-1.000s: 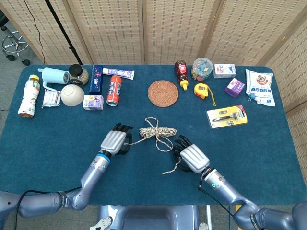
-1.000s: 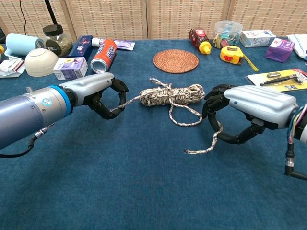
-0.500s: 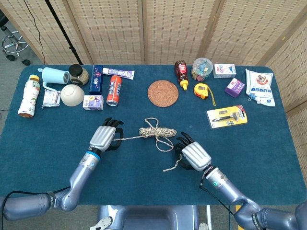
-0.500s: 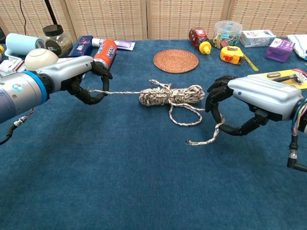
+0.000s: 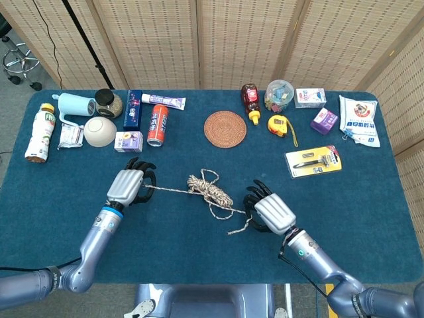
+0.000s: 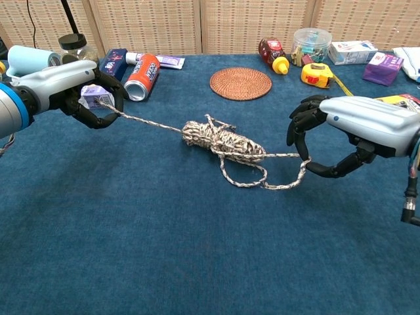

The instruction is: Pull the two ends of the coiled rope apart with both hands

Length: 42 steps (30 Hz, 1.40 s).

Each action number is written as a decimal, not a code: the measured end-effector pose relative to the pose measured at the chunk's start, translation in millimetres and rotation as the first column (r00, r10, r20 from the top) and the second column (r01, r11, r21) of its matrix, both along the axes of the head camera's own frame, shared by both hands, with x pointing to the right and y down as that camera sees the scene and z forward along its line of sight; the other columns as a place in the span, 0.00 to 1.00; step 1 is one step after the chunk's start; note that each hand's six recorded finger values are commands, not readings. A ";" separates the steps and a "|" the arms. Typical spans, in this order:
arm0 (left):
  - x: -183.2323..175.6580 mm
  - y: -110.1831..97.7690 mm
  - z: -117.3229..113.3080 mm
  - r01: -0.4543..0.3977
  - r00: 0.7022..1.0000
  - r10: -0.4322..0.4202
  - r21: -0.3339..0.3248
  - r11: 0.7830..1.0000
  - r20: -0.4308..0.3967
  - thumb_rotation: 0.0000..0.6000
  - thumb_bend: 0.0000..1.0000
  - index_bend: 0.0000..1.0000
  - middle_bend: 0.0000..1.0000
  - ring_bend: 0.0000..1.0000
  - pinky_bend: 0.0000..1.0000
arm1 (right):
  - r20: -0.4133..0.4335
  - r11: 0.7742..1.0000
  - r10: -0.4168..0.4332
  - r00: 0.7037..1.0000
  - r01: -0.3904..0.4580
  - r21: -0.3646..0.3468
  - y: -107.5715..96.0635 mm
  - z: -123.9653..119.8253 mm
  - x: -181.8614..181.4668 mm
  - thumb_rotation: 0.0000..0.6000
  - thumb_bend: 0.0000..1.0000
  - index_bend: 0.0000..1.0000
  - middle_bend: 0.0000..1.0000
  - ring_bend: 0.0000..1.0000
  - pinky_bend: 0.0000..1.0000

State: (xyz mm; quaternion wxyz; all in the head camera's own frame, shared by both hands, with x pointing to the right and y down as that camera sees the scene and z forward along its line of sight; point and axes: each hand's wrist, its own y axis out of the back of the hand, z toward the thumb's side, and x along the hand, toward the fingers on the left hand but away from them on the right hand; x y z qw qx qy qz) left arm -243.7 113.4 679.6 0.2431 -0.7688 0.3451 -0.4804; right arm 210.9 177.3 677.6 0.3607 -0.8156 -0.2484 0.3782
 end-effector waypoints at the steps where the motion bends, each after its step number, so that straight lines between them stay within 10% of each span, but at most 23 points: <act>1: -1.1 -0.6 -0.7 0.004 1.000 -0.004 0.001 1.000 -0.002 1.00 0.50 0.68 0.26 0.16 0.00 | -0.001 1.000 0.001 1.000 -0.001 0.002 -0.5 -0.3 0.6 1.00 0.47 0.67 0.36 0.16 0.00; 42: -69.2 -42.7 -30.1 0.162 0.987 -0.162 0.076 0.984 -0.005 1.00 0.50 0.69 0.29 0.19 0.00 | -0.119 0.980 0.171 0.978 -0.157 0.118 -50.2 -21.3 81.3 1.00 0.49 0.68 0.38 0.19 0.00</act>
